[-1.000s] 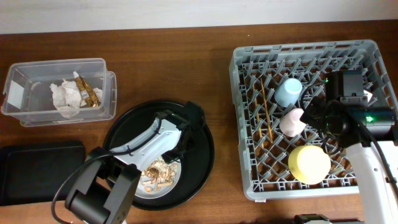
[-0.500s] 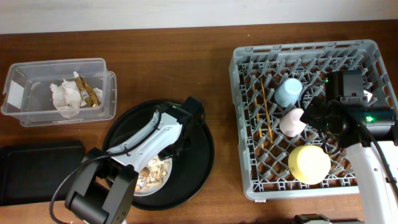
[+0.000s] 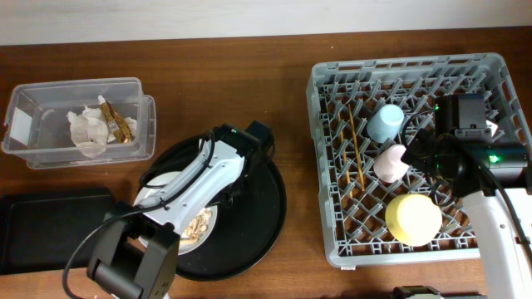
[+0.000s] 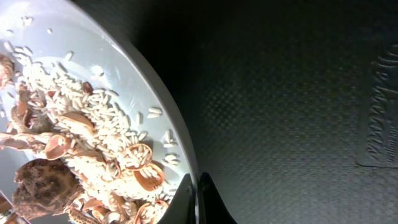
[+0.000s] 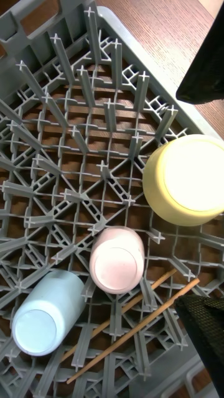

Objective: Sort waste into correct bins and load items into the dishwasher rack
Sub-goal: 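Lift and tilt the plate with the left gripper over the tray, then carry the plate with the left gripper over the black rectangular tray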

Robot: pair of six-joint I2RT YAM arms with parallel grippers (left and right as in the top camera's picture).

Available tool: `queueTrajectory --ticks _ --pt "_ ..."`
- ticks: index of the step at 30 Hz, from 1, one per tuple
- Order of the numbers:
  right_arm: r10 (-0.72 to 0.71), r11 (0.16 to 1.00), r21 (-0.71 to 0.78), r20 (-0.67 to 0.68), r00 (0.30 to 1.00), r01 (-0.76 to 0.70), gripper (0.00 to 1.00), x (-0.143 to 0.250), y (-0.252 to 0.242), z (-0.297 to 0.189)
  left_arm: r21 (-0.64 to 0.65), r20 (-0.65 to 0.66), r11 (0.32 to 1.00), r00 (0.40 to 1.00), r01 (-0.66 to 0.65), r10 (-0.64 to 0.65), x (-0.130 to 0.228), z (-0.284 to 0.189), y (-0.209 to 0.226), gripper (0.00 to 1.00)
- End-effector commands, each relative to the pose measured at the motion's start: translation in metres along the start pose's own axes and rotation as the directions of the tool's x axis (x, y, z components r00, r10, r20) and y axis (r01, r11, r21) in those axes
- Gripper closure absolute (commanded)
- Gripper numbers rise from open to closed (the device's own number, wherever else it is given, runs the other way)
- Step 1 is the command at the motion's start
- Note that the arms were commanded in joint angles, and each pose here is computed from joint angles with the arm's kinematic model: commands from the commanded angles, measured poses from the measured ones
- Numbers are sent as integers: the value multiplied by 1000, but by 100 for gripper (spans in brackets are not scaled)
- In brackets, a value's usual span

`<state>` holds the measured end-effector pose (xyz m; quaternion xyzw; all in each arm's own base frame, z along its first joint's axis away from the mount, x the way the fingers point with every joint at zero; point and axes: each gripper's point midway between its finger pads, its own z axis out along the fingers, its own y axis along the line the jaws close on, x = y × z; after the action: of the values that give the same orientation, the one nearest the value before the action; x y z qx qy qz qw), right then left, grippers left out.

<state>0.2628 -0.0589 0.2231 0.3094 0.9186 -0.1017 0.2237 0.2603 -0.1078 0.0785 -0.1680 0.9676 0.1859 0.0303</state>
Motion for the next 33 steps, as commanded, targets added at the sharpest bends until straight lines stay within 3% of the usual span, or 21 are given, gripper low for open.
queueTrajectory --ticks 1,11,17,22,28,33 --pt "17 1000 15 24 1000 -17 2 -5 -5 -3 -61 58 998 998 15 -11 -20 -7 16 99" --pt "17 1000 15 24 1000 -17 2 -5 -5 -3 -106 -5 983 989 150 -151 -69 17 83 99" --pt "17 1000 15 24 1000 -17 2 -5 -5 -3 -101 -22 940 944 326 -330 -100 23 130 99" --pt "17 1000 15 24 1000 -17 2 -5 -5 -3 -5 -35 938 938 346 -346 -124 33 144 99" --pt "17 1000 15 24 1000 -17 2 -5 -5 -3 13 -58 862 861 507 -506 -139 54 190 99" --pt "17 1000 15 24 1000 -17 2 -5 -5 -3 173 -172 731 751 660 -638 -151 70 209 99"
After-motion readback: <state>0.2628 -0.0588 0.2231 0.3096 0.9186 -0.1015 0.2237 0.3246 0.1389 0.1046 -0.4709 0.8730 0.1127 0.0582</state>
